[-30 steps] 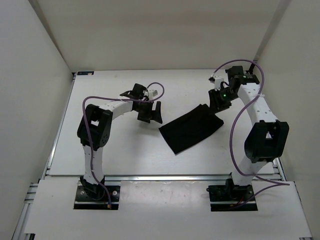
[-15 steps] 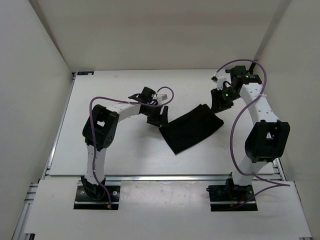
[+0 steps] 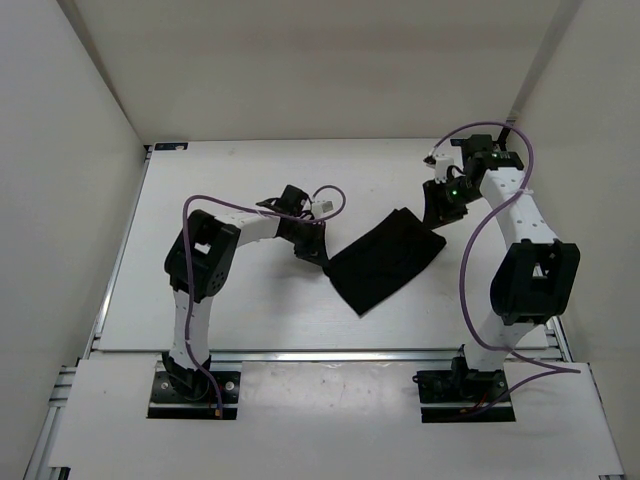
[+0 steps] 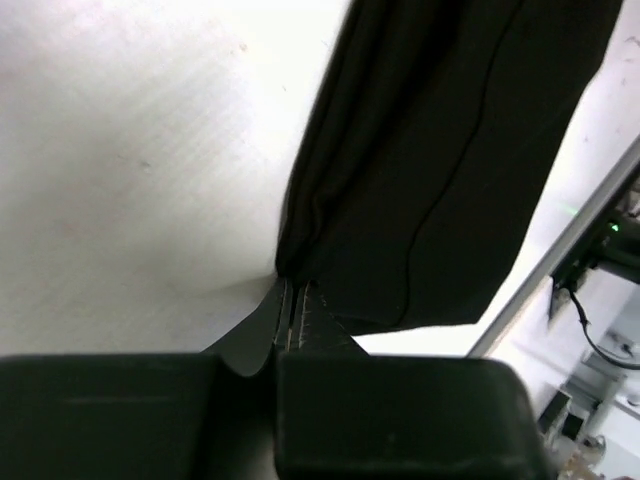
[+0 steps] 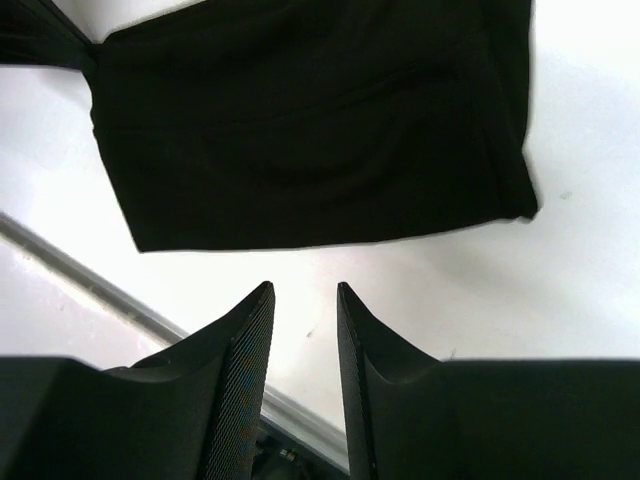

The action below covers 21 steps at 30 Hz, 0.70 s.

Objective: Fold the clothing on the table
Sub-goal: Fold the skirt

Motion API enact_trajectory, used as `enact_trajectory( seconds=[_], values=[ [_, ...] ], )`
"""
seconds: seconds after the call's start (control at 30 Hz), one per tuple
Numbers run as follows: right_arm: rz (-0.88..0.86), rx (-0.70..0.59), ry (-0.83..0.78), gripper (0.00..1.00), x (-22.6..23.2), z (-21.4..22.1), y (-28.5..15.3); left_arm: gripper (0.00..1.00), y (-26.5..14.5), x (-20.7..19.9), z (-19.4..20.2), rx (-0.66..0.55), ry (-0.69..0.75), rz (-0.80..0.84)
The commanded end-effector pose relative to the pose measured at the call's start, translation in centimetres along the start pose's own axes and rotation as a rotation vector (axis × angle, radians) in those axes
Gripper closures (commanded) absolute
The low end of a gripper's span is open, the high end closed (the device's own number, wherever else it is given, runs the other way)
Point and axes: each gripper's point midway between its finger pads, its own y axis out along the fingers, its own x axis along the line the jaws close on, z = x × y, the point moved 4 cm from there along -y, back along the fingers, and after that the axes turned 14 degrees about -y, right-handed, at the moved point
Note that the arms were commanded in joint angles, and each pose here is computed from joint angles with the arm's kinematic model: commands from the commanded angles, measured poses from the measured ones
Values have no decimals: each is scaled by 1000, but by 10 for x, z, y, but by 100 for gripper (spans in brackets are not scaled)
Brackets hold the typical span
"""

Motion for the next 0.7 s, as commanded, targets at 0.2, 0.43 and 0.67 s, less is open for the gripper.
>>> enact_trajectory(
  seconds=[0.2,0.43,0.67],
  values=[
    [-190,4,190,66,34,52,2,100,-14,11,47,42,-85,10],
    [-230,40,221,74,29,41,22,100,-55,37,71,-110,-279,81],
    [-212,210,124,100,47,34,68,100,-65,25,79,-128,-252,118]
  ],
)
